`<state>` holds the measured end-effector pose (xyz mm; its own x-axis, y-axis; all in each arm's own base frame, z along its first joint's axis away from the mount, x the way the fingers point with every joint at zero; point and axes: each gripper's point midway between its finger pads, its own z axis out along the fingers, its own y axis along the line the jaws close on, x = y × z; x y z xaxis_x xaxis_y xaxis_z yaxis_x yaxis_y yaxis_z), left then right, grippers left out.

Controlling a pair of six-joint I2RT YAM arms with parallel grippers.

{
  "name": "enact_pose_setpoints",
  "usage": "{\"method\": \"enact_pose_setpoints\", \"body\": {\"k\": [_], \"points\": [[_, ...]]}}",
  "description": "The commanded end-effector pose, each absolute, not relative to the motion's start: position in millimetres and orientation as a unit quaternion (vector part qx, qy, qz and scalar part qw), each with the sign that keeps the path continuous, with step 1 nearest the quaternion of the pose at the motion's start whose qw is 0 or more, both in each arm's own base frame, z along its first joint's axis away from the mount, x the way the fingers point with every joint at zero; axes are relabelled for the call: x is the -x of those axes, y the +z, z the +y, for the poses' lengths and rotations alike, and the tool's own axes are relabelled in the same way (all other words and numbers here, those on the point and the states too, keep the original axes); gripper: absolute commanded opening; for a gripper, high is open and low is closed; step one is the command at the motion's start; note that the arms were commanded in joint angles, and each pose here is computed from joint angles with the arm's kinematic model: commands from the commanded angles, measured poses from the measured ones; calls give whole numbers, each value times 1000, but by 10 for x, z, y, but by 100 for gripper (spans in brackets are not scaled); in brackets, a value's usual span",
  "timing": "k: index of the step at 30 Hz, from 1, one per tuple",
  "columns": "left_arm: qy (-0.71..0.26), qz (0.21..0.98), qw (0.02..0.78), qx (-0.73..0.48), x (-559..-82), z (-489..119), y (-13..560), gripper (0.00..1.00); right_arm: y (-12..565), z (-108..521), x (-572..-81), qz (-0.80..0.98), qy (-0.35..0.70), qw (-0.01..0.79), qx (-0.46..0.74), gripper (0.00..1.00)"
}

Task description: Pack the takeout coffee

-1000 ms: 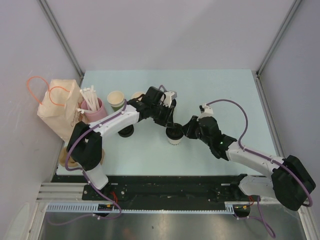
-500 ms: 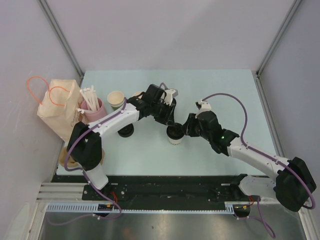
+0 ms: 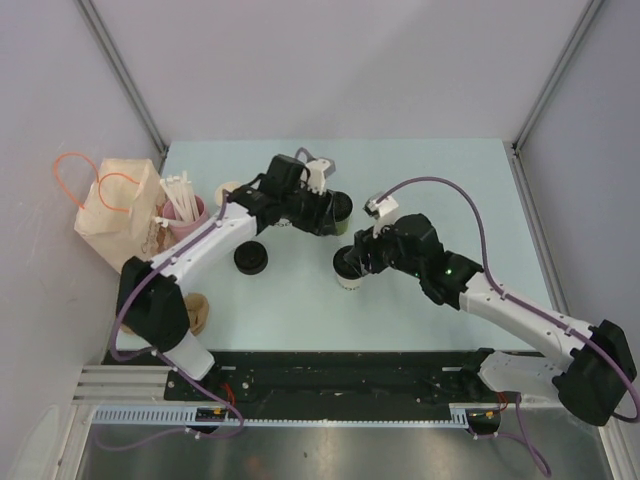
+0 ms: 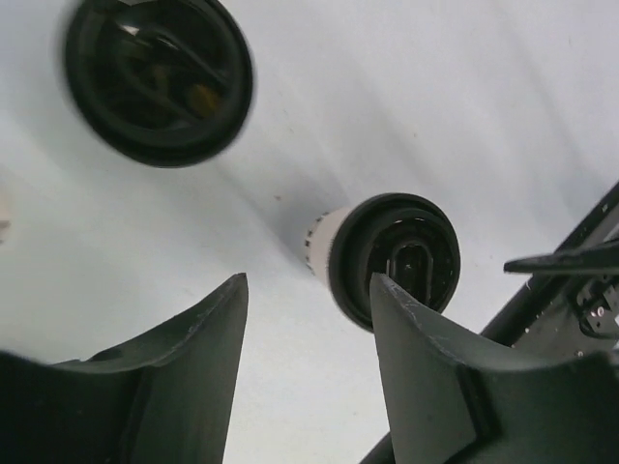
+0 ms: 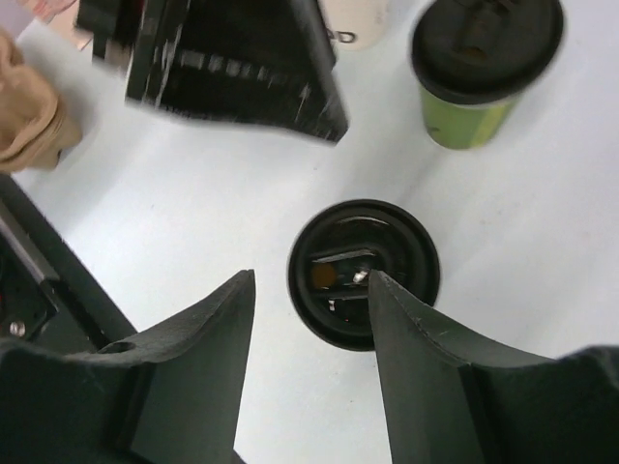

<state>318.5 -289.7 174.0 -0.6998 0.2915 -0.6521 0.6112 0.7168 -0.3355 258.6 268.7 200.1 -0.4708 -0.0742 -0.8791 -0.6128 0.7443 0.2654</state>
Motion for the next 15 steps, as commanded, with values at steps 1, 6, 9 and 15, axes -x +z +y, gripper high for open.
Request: {"method": "enact_pose_setpoints", "body": {"k": [1, 6, 9, 15], "points": [[-252, 843, 399, -259, -3371, -2531, 2430, 62, 2155, 2927, -2519, 767, 271, 475, 337, 57], [-225, 841, 440, -221, -3469, -2039, 2633, 70, 1920, 3022, -2523, 776, 226, 436, 396, 56], [-214, 838, 456, -207, -3514, -1846, 2709, 71, 1804, 3052, -2522, 781, 198, 420, 418, 55], [-223, 836, 460, -200, -3498, -1779, 2754, 71, 1664, 3082, -2532, 783, 165, 408, 440, 49]]}}
